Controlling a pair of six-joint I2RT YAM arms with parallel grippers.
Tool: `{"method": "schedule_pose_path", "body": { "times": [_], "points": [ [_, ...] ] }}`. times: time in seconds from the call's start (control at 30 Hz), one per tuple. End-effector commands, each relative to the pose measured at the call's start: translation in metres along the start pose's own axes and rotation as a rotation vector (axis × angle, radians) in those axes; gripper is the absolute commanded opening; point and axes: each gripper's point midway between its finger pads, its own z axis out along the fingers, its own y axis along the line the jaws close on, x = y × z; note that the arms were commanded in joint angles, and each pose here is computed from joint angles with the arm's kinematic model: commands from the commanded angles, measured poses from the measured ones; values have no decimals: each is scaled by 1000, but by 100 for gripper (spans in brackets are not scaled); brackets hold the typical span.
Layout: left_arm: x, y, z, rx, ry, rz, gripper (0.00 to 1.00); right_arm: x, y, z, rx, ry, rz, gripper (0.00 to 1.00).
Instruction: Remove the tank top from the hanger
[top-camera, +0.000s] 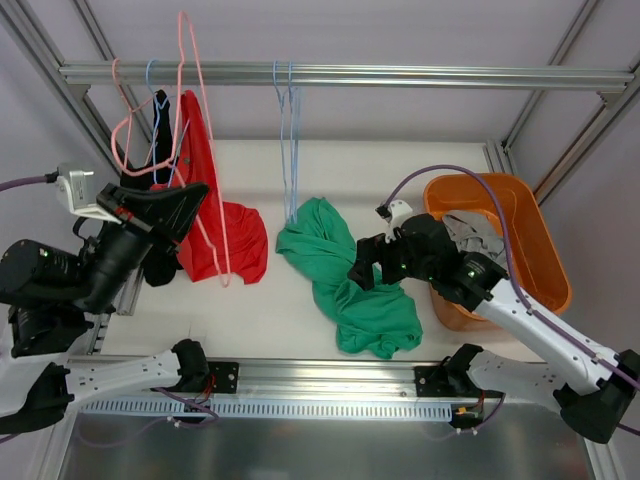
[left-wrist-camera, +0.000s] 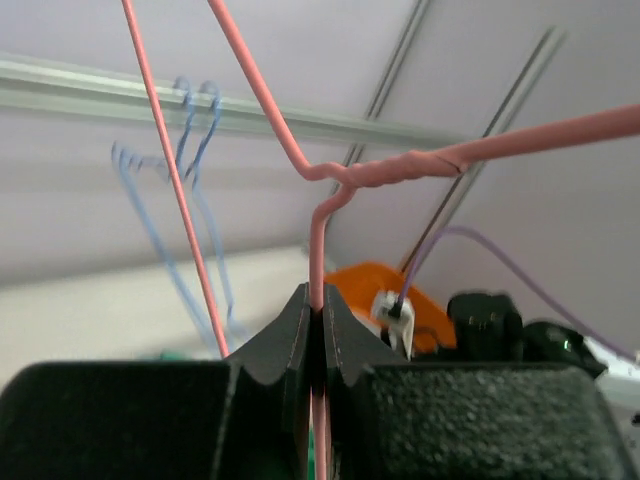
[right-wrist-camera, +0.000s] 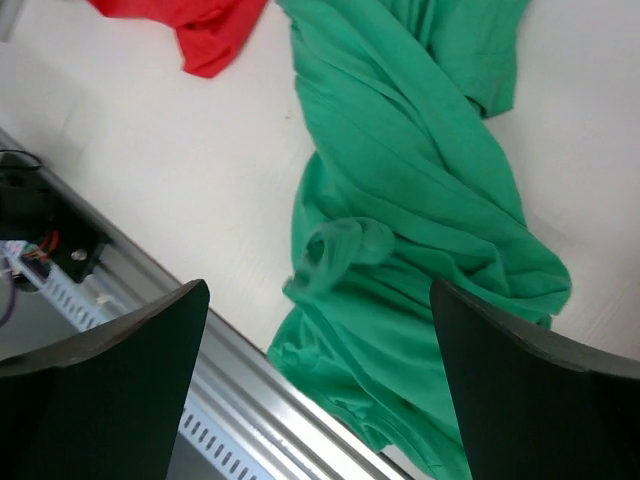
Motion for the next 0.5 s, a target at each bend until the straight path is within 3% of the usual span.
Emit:
{"method": "schedule_pose_path", "body": {
  "times": [0.0, 0.13, 0.27, 0.47],
  "points": [
    [74, 46, -38, -198, 247, -24, 0, -30, -10, 3, 82, -128, -2, 99],
    [95, 58, -55, -252, 350, -27, 0, -42, -21, -5, 133, -159, -8, 99],
    [135, 57, -42, -321, 509, 34, 0, -47, -23, -10, 144, -171, -11, 99],
    [172, 67, -17, -386, 649, 31, 0, -41, -24, -15, 139, -164, -6, 99]
  ]
}}
